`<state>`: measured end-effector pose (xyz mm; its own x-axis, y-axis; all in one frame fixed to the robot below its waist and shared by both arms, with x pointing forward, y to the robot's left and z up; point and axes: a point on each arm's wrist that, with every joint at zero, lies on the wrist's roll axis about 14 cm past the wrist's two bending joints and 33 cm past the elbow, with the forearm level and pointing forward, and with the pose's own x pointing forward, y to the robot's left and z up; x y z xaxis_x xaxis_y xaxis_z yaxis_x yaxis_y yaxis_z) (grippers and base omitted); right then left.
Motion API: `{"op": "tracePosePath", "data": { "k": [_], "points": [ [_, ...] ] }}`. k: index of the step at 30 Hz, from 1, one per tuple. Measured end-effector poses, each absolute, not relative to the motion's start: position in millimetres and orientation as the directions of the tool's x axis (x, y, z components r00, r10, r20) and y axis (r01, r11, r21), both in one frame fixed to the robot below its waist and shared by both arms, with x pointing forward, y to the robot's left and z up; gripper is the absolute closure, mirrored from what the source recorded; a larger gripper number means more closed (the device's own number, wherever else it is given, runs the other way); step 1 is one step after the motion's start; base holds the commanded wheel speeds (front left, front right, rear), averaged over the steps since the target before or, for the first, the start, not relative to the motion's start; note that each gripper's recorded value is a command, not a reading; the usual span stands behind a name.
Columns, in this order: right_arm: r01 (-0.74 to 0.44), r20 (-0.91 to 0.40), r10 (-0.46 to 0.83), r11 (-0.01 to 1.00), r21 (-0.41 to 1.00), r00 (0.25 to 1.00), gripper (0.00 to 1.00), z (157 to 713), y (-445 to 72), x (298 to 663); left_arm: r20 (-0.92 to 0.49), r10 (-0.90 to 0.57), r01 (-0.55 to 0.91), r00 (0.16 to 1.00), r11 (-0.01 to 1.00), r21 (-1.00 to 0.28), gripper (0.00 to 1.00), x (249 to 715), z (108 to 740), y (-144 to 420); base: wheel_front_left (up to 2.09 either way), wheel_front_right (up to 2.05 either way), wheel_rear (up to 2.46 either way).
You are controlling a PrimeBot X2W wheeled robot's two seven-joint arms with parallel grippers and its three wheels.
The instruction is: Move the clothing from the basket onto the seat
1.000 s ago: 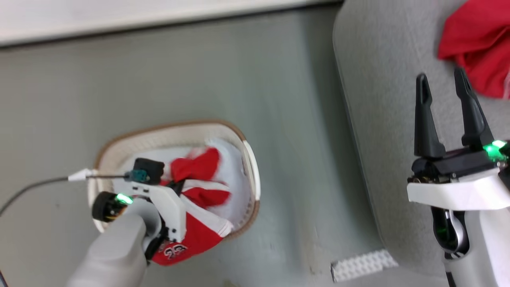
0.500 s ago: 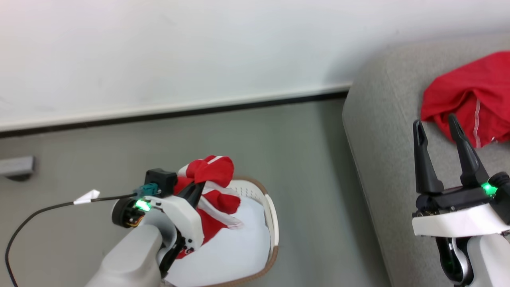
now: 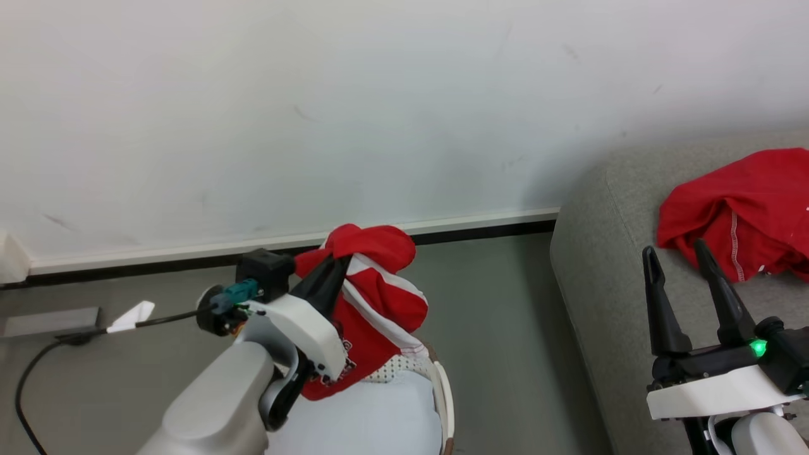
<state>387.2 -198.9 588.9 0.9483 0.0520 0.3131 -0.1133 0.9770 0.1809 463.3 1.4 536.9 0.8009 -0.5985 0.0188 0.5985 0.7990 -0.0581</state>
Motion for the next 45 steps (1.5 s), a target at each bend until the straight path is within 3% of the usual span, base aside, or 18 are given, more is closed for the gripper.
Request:
{"op": "tracePosePath", "data": {
  "k": [8, 20, 29, 39, 45],
  "points": [
    [-0.137, 0.319, 0.074, 0.974, 0.180, 0.945, 0.00, 591, -190, 381, 0.170, -0.596, 0.605, 0.785, 0.796, -0.004, 1.00, 450, 592, 0, 0.00, 0.00, 0.00],
    [-0.181, 0.312, 0.120, 0.968, 0.173, 0.942, 0.00, 589, -176, 381, 0.198, -0.604, 0.614, 0.772, 0.789, 0.012, 1.00, 438, 610, -2, 0.00, 0.00, 0.00],
    [-0.405, 0.310, 0.351, 0.905, 0.130, 0.884, 0.00, 592, -104, 377, 0.197, -0.611, 0.621, 0.767, 0.784, 0.012, 1.00, 433, 611, -4, 0.00, 0.00, 0.00],
    [-0.646, 0.234, 0.617, 0.759, 0.075, 0.752, 0.00, 575, -14, 360, 0.198, -0.614, 0.626, 0.764, 0.780, 0.004, 1.00, 427, 612, -6, 0.00, 0.00, 0.00],
    [-0.679, 0.172, 0.662, 0.730, 0.073, 0.730, 0.00, 559, 6, 367, 0.202, -0.616, 0.629, 0.762, 0.777, -0.004, 1.00, 422, 613, -7, 0.00, 0.00, 0.00]
  ]
}}
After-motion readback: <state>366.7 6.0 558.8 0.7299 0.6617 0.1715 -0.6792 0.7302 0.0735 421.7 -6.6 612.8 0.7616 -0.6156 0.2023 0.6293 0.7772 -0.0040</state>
